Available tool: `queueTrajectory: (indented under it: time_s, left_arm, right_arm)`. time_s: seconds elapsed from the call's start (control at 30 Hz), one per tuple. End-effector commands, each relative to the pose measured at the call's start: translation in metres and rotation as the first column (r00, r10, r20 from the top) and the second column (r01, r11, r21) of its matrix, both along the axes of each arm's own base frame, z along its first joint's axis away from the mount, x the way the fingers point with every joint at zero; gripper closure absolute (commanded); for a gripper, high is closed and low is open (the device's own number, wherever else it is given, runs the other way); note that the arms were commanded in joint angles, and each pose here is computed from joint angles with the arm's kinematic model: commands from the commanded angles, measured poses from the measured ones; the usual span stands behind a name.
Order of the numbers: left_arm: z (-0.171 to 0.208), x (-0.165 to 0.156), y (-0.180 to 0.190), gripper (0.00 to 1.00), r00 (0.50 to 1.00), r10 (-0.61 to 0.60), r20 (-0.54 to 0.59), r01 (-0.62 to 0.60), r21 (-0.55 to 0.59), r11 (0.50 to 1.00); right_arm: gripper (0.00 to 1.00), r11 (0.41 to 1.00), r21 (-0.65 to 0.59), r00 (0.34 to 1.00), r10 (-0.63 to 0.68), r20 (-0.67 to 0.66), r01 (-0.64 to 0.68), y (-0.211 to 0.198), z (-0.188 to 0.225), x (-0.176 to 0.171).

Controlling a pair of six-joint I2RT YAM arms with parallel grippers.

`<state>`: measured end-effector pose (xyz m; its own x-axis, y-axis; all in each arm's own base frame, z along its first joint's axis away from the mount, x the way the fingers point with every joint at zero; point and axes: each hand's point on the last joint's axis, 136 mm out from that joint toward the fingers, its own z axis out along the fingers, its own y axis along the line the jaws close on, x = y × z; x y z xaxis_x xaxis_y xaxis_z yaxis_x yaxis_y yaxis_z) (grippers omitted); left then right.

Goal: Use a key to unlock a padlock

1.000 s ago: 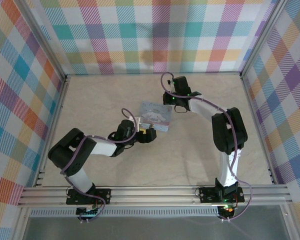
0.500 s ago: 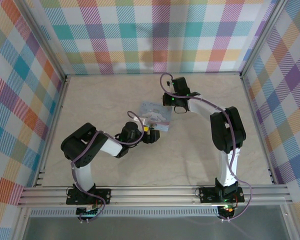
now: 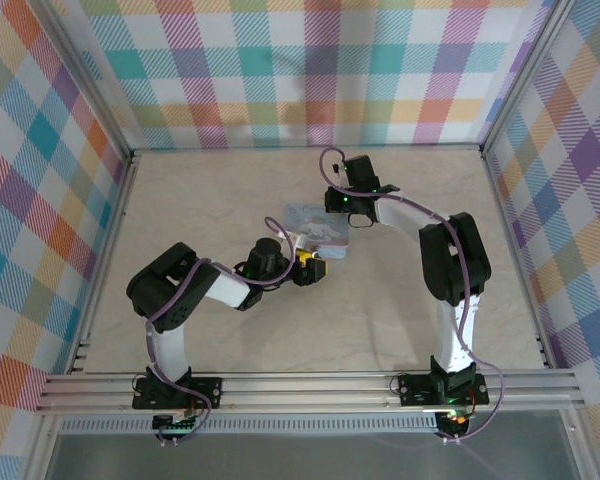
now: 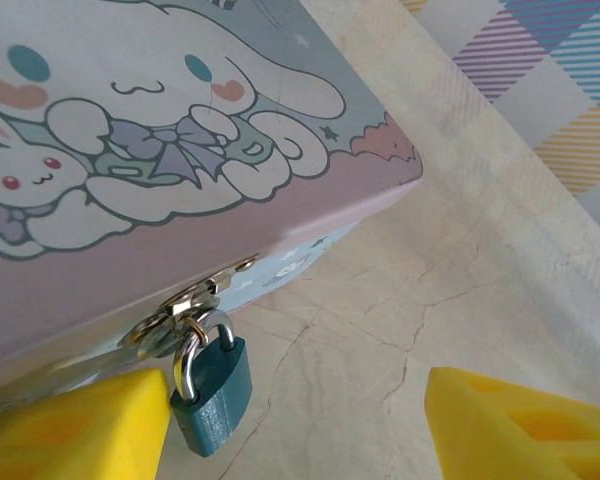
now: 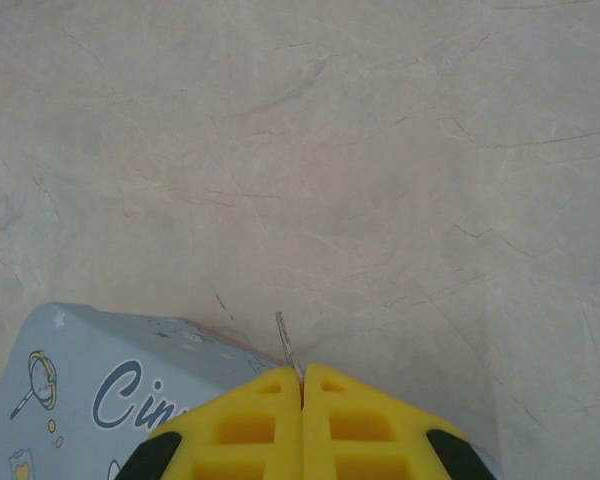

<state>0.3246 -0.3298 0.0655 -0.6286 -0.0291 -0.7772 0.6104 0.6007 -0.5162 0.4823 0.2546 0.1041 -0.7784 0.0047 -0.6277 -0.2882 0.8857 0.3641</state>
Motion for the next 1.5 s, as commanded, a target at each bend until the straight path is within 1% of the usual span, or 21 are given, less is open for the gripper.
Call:
queueTrajectory:
  time_s: [0.0, 0.07, 0.17, 0.37, 0.47, 0.57, 0.73, 0.9, 1.03, 1.2, 1.33, 1.47]
  left_arm:
    - [0.007, -0.007, -0.015, 0.33, 0.998, -0.057, 0.002, 0.057, -0.053, 0.997]
    - [0.005, -0.008, -0.019, 0.37, 0.997, -0.077, -0.018, 0.076, -0.060, 0.995]
    - [0.001, -0.009, -0.022, 0.37, 0.995, -0.088, -0.040, 0.085, -0.069, 0.994]
    - [-0.006, 0.001, -0.017, 0.28, 0.998, -0.018, -0.055, 0.014, -0.069, 0.998]
    - [-0.010, 0.007, -0.017, 0.27, 0.997, 0.013, -0.080, -0.019, -0.066, 0.998]
    - [-0.015, 0.010, -0.016, 0.26, 0.996, 0.049, -0.074, -0.053, -0.049, 0.997]
    - [-0.011, 0.006, -0.024, 0.27, 0.997, 0.006, -0.076, -0.013, -0.094, 0.995]
    - [-0.005, -0.004, -0.031, 0.34, 0.995, -0.058, -0.081, 0.047, -0.135, 0.990]
    - [-0.004, -0.008, -0.027, 0.34, 0.995, -0.055, -0.084, 0.044, -0.134, 0.990]
    - [-0.008, -0.007, -0.023, 0.31, 0.996, -0.034, -0.088, 0.024, -0.109, 0.994]
    - [-0.010, -0.004, -0.023, 0.30, 0.995, -0.025, -0.092, 0.015, -0.103, 0.995]
    - [-0.009, -0.002, -0.024, 0.30, 0.995, -0.024, -0.094, 0.014, -0.105, 0.994]
  right_arm:
    - [1.00, 1.000, 0.012, 1.000, 0.004, -0.001, -0.004, -0.001, -0.001, -0.002]
    - [1.00, 1.000, 0.015, 1.000, 0.005, 0.000, -0.005, 0.000, 0.000, -0.002]
    - [1.00, 1.000, 0.021, 1.000, 0.005, -0.003, -0.005, 0.000, 0.000, -0.002]
    - [1.00, 1.000, 0.025, 1.000, 0.007, -0.008, -0.007, 0.001, -0.001, -0.004]
    - [1.00, 1.000, 0.026, 1.000, 0.008, -0.008, -0.008, 0.001, -0.002, -0.004]
    - [1.00, 1.000, 0.026, 1.000, 0.007, -0.006, -0.007, 0.001, -0.001, -0.004]
    - [1.00, 1.000, 0.027, 1.000, 0.006, -0.006, -0.006, 0.001, -0.001, -0.004]
    - [1.00, 1.000, 0.027, 1.000, 0.007, 0.003, -0.007, 0.001, 0.003, -0.004]
    - [1.00, 1.000, 0.009, 1.000, -0.001, 0.024, 0.001, -0.002, 0.015, 0.000]
    - [1.00, 0.999, -0.010, 0.996, -0.041, 0.073, 0.042, -0.012, 0.041, 0.003]
    - [1.00, 0.995, -0.022, 0.990, -0.093, 0.105, 0.096, -0.027, 0.055, 0.002]
    - [1.00, 0.983, -0.058, 0.980, -0.169, 0.109, 0.176, -0.051, 0.058, -0.003]
